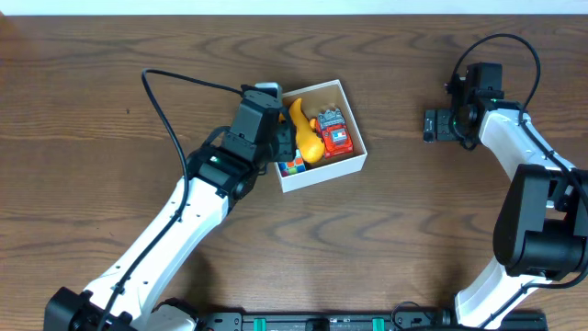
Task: Pack container
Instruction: 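Carry the black object over the box and drop it in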
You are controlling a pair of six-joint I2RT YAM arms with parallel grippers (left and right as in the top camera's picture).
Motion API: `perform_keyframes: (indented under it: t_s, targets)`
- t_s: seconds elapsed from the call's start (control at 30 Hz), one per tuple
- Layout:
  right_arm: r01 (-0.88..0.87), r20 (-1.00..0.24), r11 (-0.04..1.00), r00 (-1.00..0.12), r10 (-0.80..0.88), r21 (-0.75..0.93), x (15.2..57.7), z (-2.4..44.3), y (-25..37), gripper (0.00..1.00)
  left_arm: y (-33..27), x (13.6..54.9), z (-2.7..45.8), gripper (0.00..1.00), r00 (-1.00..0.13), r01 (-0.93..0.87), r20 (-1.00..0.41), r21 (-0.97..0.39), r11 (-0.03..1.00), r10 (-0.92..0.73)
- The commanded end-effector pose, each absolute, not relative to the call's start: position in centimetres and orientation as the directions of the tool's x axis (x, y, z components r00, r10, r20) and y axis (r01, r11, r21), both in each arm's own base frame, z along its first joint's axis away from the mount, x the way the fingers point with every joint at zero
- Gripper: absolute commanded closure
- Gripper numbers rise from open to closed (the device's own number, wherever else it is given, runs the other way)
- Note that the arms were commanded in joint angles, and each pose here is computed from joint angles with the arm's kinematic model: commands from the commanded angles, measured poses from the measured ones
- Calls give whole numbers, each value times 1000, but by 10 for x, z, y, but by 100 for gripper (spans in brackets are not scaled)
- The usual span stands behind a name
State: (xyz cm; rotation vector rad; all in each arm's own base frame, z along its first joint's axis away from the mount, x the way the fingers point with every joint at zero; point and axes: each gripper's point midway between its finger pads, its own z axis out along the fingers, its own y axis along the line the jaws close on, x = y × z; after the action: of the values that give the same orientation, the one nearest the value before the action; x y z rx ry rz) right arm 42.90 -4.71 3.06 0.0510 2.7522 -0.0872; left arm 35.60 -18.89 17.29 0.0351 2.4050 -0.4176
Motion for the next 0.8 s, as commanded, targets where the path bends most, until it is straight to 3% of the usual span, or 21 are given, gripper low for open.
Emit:
perform_keyframes:
  t_s: [0.0, 0.23, 0.5, 0.63, 0.7, 0.77]
  targets:
    - [48, -393, 997, -919, 22, -58, 430, 37, -48, 1, -193, 364, 173, 51, -758, 134, -647, -281, 950, -84]
    - [48, -393, 997, -919, 22, -58, 430, 37, -48, 1, -198, 368, 143, 51, -795, 125, -603, -257, 958, -58]
    - [48, -393, 997, -919, 22, -58, 430, 37, -48, 1, -200, 372, 141, 50, -791, 130, -609, -257, 958, -57]
    - [48, -393, 997, -919, 22, -58, 430, 37, -48, 1, -200, 372, 141, 18, -791, 130, -609, -258, 957, -57]
    - [48, -393, 997, -919, 22, -58, 430, 37, -48, 1, -202, 372, 142, 10, -790, 139, -610, -268, 953, -56]
    - [48, -393, 997, -919, 22, -58, 430, 37, -48, 1, -207, 371, 144, 9, -789, 171, -613, -275, 946, -35]
